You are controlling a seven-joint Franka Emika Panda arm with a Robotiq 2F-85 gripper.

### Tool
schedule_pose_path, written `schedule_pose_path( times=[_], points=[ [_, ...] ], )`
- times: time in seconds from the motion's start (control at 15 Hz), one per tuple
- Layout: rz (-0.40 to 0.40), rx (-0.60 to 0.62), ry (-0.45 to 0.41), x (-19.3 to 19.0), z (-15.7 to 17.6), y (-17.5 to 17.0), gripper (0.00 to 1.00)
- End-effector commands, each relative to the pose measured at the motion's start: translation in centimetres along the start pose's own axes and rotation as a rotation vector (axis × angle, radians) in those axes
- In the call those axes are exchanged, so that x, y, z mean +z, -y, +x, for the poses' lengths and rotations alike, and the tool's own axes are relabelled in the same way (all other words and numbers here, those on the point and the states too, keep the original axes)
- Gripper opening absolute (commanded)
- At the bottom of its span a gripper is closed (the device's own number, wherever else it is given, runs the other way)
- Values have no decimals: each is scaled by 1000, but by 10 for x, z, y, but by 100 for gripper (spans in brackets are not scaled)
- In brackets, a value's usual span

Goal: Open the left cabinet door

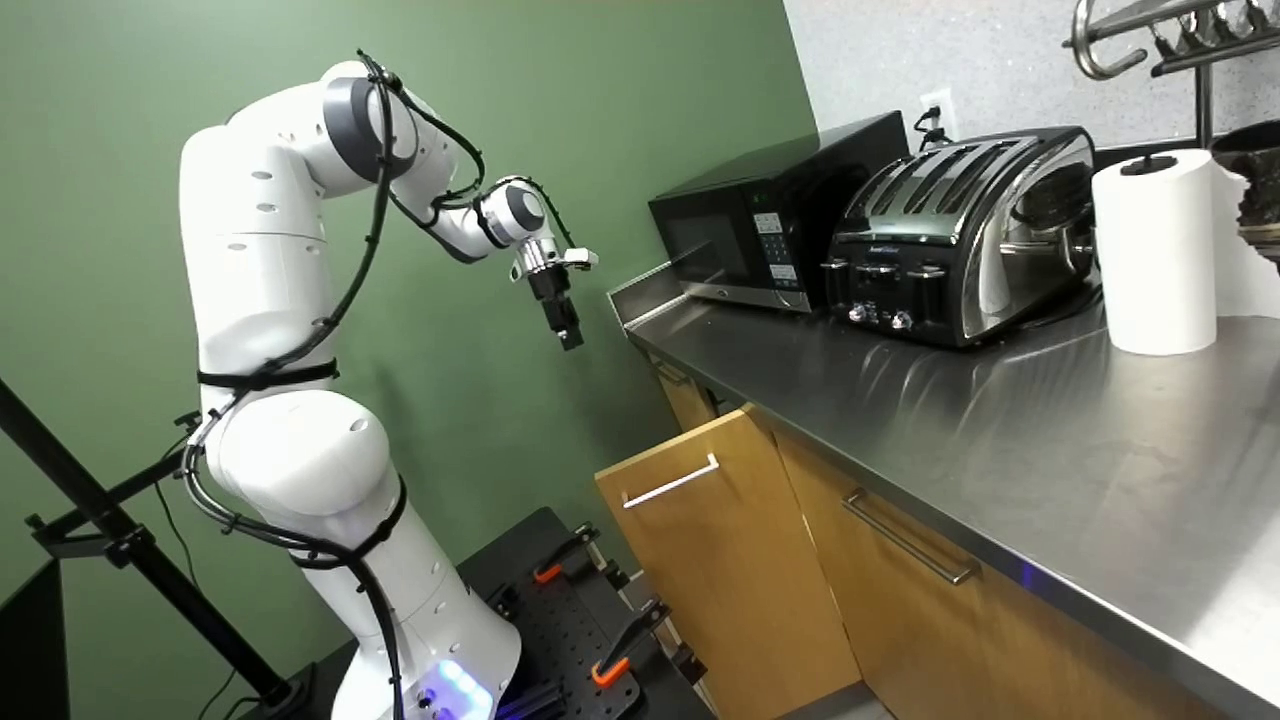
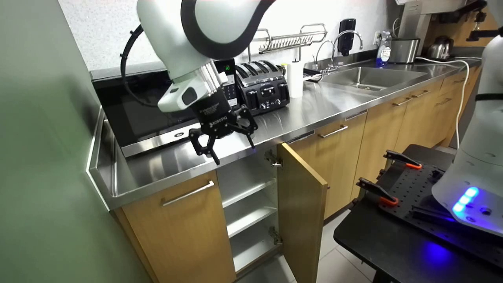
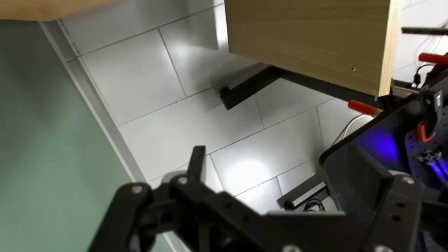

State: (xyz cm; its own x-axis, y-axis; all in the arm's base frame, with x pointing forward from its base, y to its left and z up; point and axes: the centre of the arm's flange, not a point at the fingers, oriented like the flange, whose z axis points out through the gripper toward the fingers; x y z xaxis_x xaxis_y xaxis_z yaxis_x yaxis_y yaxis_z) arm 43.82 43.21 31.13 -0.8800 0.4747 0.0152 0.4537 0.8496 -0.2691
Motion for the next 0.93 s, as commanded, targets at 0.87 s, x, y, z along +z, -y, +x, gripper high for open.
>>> schedule_pose_path(
  times=[0.87],
  points=[
    [358, -359, 250, 71, 74, -73, 100]
  ],
)
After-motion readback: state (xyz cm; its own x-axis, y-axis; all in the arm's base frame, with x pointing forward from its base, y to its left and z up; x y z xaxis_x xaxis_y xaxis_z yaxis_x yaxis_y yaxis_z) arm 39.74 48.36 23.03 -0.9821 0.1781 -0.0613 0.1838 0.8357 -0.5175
